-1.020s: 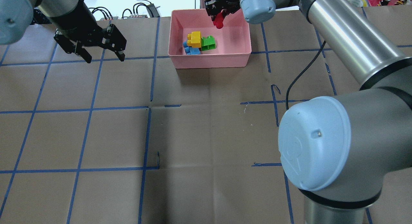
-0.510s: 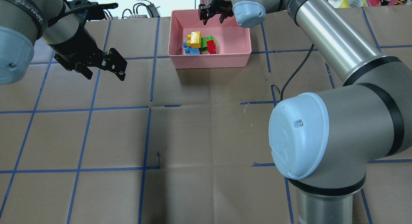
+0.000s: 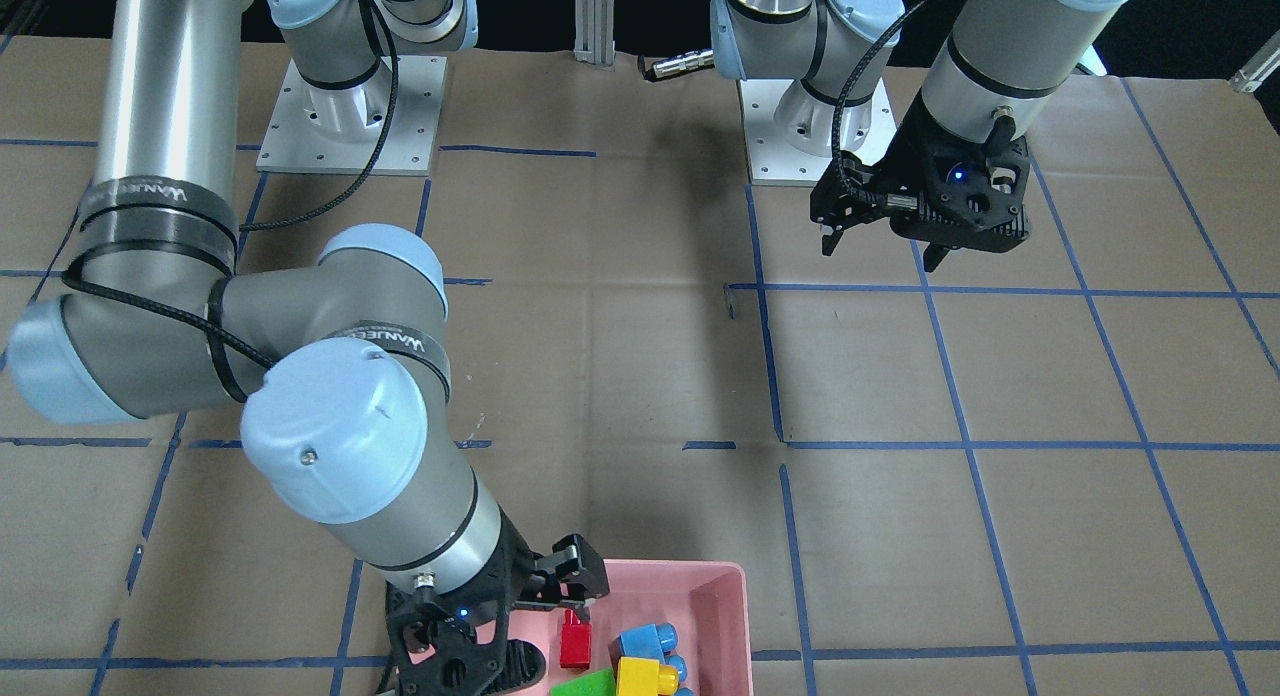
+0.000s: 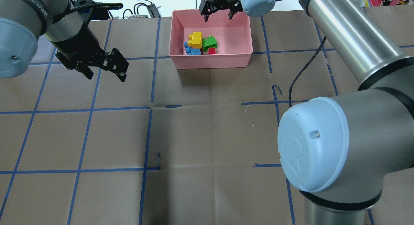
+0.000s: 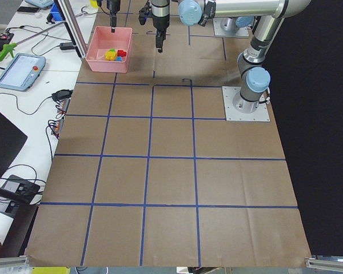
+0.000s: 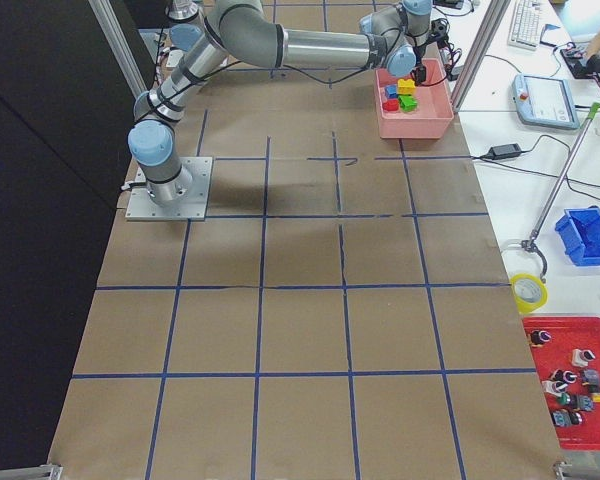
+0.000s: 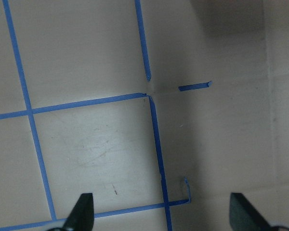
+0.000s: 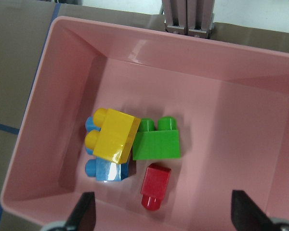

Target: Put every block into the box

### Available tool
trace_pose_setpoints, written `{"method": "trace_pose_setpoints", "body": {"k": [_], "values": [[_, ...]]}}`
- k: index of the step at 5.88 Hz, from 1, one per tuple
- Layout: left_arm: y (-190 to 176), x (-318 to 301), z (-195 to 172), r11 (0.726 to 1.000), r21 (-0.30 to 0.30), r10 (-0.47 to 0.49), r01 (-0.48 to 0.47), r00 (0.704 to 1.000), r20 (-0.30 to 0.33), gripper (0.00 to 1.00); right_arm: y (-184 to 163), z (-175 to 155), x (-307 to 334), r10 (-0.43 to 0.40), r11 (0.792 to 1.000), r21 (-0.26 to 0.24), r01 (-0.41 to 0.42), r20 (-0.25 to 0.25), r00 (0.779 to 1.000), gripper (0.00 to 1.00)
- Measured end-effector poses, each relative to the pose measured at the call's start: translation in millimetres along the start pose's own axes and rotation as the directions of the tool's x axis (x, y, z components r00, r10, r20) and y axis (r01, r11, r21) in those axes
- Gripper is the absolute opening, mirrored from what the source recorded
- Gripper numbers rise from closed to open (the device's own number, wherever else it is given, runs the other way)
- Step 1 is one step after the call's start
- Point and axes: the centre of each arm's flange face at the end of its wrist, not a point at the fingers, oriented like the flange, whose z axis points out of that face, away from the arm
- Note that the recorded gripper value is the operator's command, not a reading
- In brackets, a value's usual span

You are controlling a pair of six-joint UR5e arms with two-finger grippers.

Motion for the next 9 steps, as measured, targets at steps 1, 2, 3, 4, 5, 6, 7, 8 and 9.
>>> {"method": "trace_pose_setpoints", "body": {"k": [1, 2, 3, 4, 5, 6, 7, 8, 9], "values": [[-1, 0, 0, 1.000, -0.002, 0.002, -0.002, 1.000, 0.001, 0.99, 25, -49, 13, 0.053, 0.993, -0.109, -0.053, -0.005, 0.999, 1.00], [-1, 1, 0, 1.000, -0.002, 0.002, -0.002, 1.000, 0.001, 0.99, 52, -100, 26, 0.103, 0.977, -0.188, -0.104, -0.015, 0.995, 1.00], [-1, 1, 0, 1.000, -0.003, 0.003, -0.003, 1.000, 0.001, 0.99, 81, -151, 32, 0.127, 0.967, -0.216, -0.134, -0.047, 0.991, 1.00], [-1, 2, 0, 1.000, -0.003, 0.004, -0.004, 1.000, 0.000, 0.99, 112, -186, 35, 0.123, 0.963, -0.224, -0.148, -0.122, 0.985, 1.00], [-2, 2, 0, 1.000, -0.003, 0.004, -0.004, 1.000, -0.001, 0.99, 152, -193, 39, 0.115, 0.960, -0.232, -0.159, -0.189, 0.975, 1.00], [-2, 2, 0, 1.000, -0.002, 0.004, -0.004, 1.000, -0.002, 0.99, 195, -180, 41, 0.116, 0.963, -0.213, -0.163, -0.215, 0.970, 1.00], [-2, 2, 0, 1.000, -0.002, 0.004, -0.004, 1.000, -0.003, 0.99, 232, -160, 42, 0.117, 0.969, -0.186, -0.160, -0.223, 0.968, 1.00], [-2, 2, 0, 1.000, -0.002, 0.003, -0.003, 1.000, -0.004, 0.99, 255, -145, 42, 0.117, 0.969, -0.189, -0.162, -0.225, 0.967, 1.00], [-2, 2, 0, 1.000, -0.001, 0.002, -0.002, 1.000, -0.005, 0.99, 264, -139, 42, 0.117, 0.967, -0.195, -0.163, -0.227, 0.967, 1.00]]}}
